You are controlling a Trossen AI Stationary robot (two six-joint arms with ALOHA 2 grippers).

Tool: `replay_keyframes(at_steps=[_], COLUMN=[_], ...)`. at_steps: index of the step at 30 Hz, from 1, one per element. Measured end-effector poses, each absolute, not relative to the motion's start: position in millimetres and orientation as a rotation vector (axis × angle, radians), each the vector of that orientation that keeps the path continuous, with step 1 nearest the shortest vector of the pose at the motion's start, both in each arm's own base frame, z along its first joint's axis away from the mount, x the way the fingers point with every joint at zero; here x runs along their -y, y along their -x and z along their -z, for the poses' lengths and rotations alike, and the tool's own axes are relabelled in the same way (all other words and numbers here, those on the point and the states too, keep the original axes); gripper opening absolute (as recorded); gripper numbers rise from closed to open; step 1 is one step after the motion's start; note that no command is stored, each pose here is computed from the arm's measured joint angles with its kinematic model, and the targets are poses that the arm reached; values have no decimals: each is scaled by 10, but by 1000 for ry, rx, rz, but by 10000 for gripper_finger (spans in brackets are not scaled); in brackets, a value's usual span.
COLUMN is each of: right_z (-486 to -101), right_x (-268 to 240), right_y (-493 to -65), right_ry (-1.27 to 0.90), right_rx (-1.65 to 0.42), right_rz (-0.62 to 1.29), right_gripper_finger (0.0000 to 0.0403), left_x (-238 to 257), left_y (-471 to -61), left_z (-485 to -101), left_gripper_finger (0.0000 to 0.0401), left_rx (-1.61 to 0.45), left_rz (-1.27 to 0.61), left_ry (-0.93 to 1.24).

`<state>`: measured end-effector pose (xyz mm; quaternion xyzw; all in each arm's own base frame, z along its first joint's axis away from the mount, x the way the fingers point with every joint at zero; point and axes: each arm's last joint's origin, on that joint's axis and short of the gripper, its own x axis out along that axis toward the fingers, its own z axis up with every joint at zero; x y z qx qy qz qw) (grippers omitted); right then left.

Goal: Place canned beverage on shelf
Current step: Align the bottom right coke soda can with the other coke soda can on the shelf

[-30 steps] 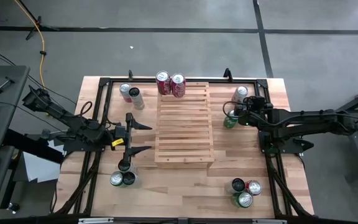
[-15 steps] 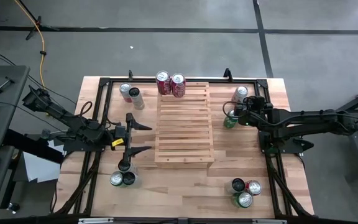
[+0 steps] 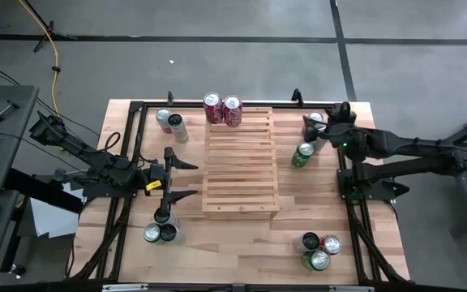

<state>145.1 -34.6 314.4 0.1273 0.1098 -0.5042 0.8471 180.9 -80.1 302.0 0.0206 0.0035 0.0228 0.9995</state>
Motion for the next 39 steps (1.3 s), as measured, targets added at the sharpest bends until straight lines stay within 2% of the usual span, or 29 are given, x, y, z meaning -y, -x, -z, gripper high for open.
replay_keyframes(at_steps=[3,10,15,22,30,33,36,39], right_z=[-3289,-3484,-3502,-3607,-3752,-3684,-3562,-3410], right_x=[261,-166,-641,-1386,-2068,-2287,-2327,-2348], right_y=[-1513,-1668,-1783,-1858,-1858,-1905,-1930,-1958], right_ry=[-292,-510,-621,-670,-587,-583,-564,-535], right_rx=[-262,-382,-514,-931,-1349,-1394,-1479,-1563], right_rz=[854,168,-31,59,409,321,405,398], right_gripper_finger=[397,397,397,397,397,397,397,397], left_x=[801,802,802,802,801,801,801,801], left_y=[-1809,-1809,-1809,-1809,-1809,-1810,-1810,-1810], left_z=[-3020,-3020,-3020,-3020,-3029,-3028,-3029,-3059], left_gripper_finger=[323,323,323,323,323,323,323,323], left_rx=[-7,-7,-7,-7,1,0,0,28], left_rz=[-45,-43,-42,-42,-43,-43,-43,-45], left_ry=[-40,-34,-34,-34,-29,-29,-49,-87])
